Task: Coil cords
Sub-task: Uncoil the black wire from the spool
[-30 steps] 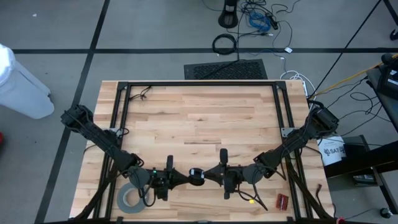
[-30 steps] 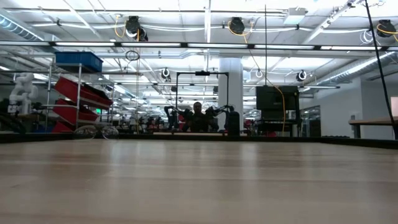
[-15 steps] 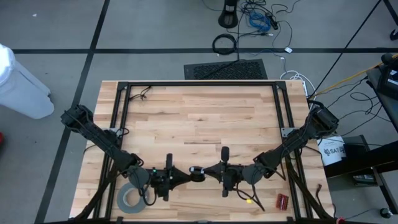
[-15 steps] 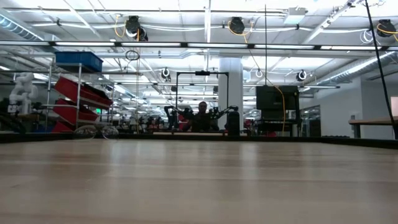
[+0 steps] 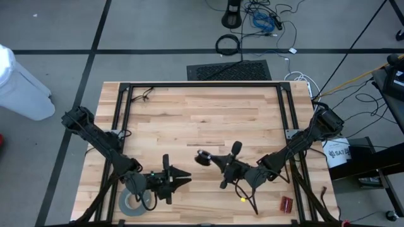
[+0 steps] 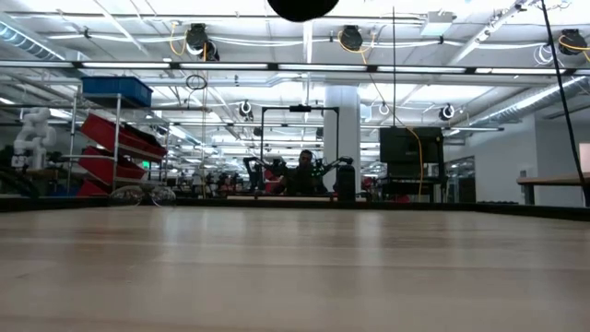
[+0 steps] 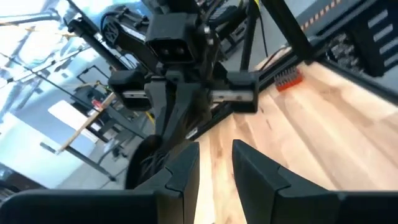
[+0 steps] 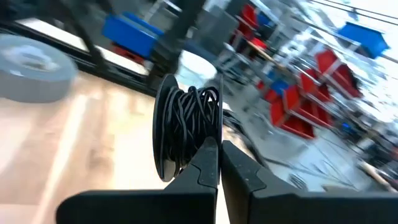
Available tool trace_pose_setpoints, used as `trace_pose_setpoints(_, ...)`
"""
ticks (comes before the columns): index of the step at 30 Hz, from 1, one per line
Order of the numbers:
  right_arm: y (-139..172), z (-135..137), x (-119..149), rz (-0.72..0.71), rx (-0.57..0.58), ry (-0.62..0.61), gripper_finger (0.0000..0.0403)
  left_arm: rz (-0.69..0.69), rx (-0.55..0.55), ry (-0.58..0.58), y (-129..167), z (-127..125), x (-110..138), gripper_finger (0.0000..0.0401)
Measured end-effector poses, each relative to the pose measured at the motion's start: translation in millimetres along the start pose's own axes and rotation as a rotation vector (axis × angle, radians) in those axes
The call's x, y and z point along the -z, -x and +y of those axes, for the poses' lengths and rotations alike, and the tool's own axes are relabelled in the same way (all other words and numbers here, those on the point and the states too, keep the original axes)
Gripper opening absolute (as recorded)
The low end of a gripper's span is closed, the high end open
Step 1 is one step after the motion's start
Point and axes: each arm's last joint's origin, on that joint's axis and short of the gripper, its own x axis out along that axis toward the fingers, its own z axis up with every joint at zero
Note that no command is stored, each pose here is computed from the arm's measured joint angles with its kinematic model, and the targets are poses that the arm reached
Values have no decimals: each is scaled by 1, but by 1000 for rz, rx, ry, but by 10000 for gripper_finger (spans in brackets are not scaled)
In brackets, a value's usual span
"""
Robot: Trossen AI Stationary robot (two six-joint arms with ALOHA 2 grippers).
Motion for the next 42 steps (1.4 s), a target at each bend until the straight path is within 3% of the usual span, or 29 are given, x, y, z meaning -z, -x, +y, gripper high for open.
trace_pose_setpoints(10, 0, 0, 2, 16, 11, 66, 0, 79, -129, 36, -7, 11, 3, 102)
trace_pose_setpoints(14, 0, 3, 4, 8, -64, 92, 0, 56, -149, 147, -8, 18, -10, 102)
trace_pose_setpoints(18, 0, 4, 4, 0, -98, 98, 0, 78, -124, 116, -10, 24, -24, 102)
trace_pose_setpoints(21, 0, 5, 4, -5, -110, 101, 0, 106, -33, 90, -15, 28, -29, 103)
trace_pose_setpoints(24, 1, 5, 4, -11, -122, 100, 0, 77, 148, 146, -21, 33, -34, 103)
trace_pose_setpoints(29, 9, 9, 1, -30, -168, 108, 0, -166, 499, 332, -16, 28, -52, 103)
trace_pose_setpoints(30, 11, 9, 0, -35, -172, 106, 0, -214, 529, 344, -11, 25, -58, 103)
trace_pose_setpoints(31, 13, 10, -1, -42, -177, 109, 0, -237, 510, 334, -6, 23, -63, 103)
trace_pose_setpoints(33, 16, 9, -3, -50, -185, 124, 0, -185, 327, 233, 1, 21, -67, 103)
trace_pose_setpoints(35, 19, 8, -6, -62, -194, 115, 0, -25, 45, 99, 3, 27, -66, 103)
trace_pose_setpoints(37, 22, 7, -8, -76, -213, 97, 0, 128, -111, 17, -2, 36, -57, 103)
trace_pose_setpoints(39, 25, 7, -10, -82, -220, 88, 0, 207, -72, 19, -10, 41, -41, 103)
trace_pose_setpoints(42, 29, 7, -12, -90, -231, 87, 0, 251, 116, 184, -20, 38, -20, 103)
